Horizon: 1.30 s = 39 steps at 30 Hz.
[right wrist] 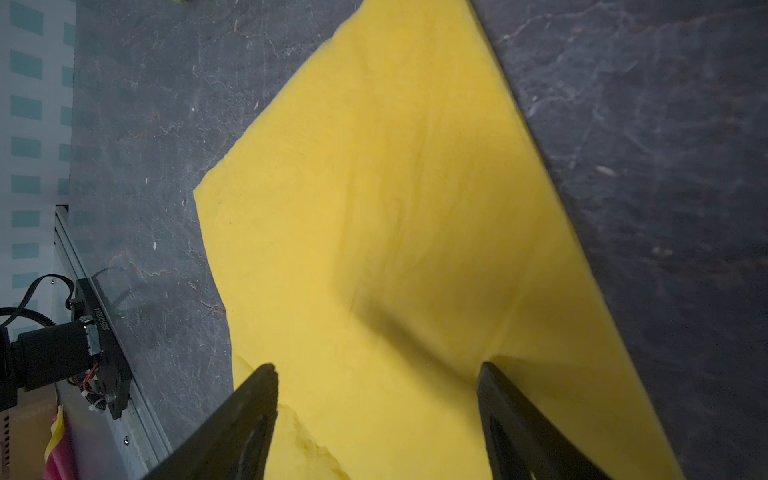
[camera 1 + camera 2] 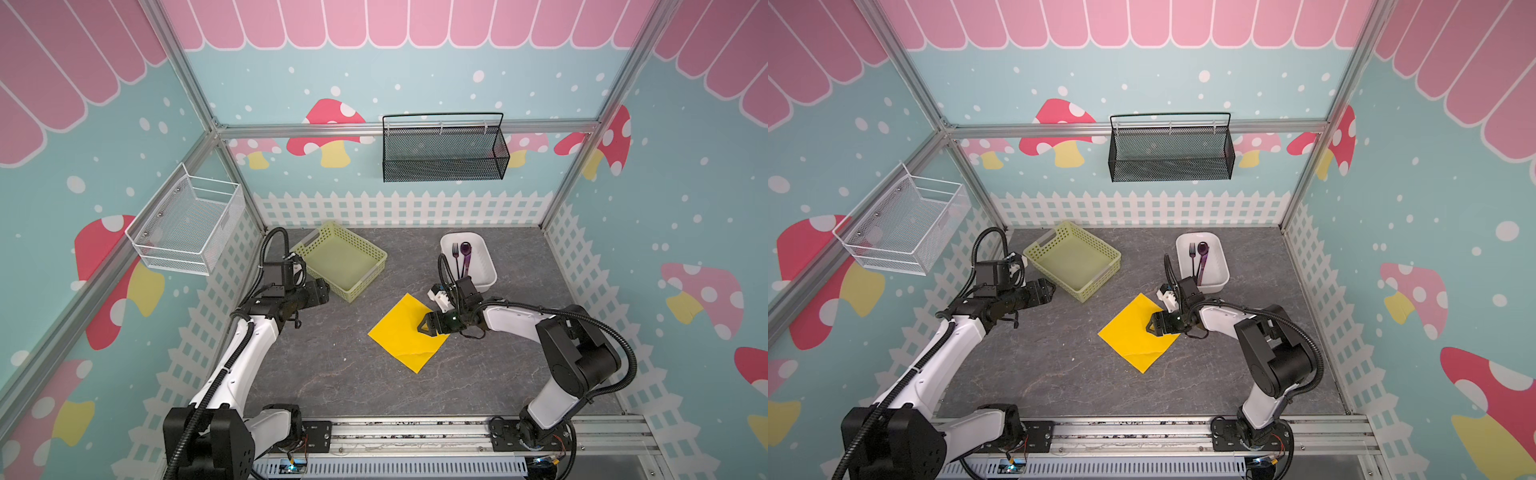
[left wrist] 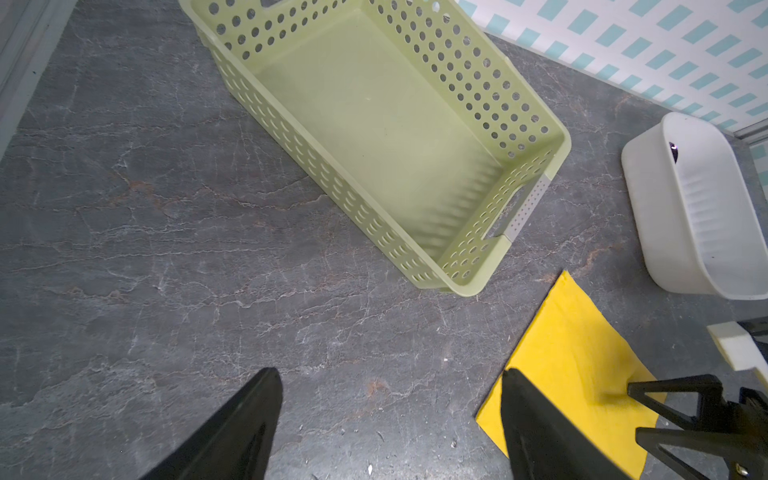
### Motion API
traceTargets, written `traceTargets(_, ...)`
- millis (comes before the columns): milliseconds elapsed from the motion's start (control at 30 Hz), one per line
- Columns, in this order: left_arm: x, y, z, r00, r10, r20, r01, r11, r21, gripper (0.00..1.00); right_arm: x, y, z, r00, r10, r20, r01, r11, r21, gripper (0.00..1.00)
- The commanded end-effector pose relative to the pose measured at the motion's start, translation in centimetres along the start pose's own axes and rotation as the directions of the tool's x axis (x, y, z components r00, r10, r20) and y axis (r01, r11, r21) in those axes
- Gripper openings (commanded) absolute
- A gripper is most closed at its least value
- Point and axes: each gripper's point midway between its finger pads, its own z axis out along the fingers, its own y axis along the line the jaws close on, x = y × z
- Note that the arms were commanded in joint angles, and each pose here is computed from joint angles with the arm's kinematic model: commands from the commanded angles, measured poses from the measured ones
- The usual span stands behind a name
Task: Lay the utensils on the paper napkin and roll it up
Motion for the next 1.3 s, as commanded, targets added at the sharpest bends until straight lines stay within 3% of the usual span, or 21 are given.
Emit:
traceTargets(0,0.4,0.6,0.2,1.0,0.007,-0.01,-0.007,1.0,-0.022,0.84,5.4,-2.1,0.6,0.979,0.139,-0.147,-0.132,0.989,0.06,0.77)
traceTargets(433,0.4,0.6,0.3,1.0,0.004,-0.018,-0.004,1.0,-0.02,0.84,4.4,-1.0,0.5,0.982,0.152,-0.11,-0.151,0.988,0.021,0.77)
traceTargets(600,0.7,0.2,0.8,0.999,-0.006,-0.043,0.007,1.0,0.008,0.83,0.6,0.0,-0.3,0.996,0.085,-0.006,-0.085,0.996,0.013,0.77)
traceTargets(767,0.9,0.2,0.7,0.999,-0.007,-0.043,0.007,1.0,0.006,0.83,-4.4,2.2,-3.5,0.991,0.01,0.136,-0.01,1.0,0.001,0.77)
traceTargets(967,0.7,0.2,0.8,0.999,-0.012,-0.042,0.012,1.0,0.006,0.83,-9.3,1.0,-7.3,0.978,-0.027,0.207,-0.001,0.991,0.135,0.76)
traceTargets(1267,0.4,1.4,0.4,0.998,-0.055,-0.024,0.053,0.996,-0.07,0.84,-15.6,-4.8,-10.9,0.97,-0.014,0.244,-0.078,0.928,0.363,0.74)
